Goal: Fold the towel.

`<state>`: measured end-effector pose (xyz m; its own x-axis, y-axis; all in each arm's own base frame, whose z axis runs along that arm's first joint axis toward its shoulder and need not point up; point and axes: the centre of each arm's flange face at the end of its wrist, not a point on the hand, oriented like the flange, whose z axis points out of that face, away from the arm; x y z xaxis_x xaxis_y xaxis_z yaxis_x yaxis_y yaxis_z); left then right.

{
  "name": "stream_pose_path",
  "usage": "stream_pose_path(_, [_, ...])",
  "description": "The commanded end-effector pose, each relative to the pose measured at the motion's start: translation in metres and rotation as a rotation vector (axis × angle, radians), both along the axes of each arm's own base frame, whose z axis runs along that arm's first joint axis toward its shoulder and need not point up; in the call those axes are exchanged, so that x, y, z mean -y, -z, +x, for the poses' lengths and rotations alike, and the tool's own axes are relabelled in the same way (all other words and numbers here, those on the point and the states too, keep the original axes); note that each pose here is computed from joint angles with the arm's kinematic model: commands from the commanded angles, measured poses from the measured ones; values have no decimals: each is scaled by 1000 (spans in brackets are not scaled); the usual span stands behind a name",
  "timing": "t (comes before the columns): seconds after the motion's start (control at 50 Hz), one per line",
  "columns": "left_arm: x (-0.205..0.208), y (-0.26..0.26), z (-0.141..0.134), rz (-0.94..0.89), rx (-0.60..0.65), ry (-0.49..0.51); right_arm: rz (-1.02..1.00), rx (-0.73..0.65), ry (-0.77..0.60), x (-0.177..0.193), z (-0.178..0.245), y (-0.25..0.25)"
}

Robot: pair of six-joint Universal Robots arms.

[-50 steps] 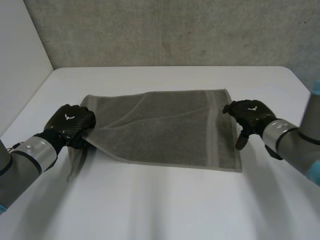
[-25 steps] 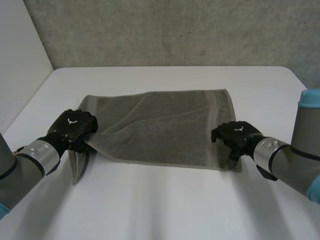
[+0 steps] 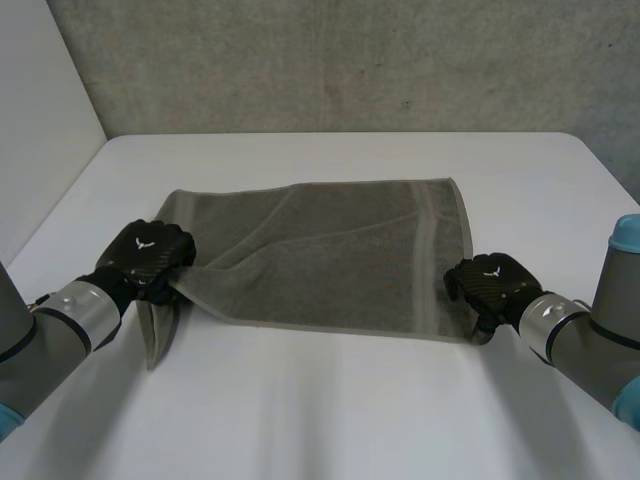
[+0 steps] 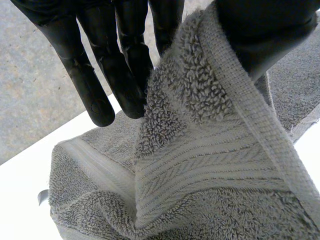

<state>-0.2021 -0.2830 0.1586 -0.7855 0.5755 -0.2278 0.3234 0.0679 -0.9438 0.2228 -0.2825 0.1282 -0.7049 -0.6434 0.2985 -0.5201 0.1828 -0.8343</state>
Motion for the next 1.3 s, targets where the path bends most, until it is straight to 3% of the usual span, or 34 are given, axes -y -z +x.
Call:
stream_pose_path(0.02, [-1,2,0,6,0,1,14,-1,0,1,0,5])
stream_pose_path(1.3, [-1,3,0,13,1,-2,35,45,7,13,-16,6])
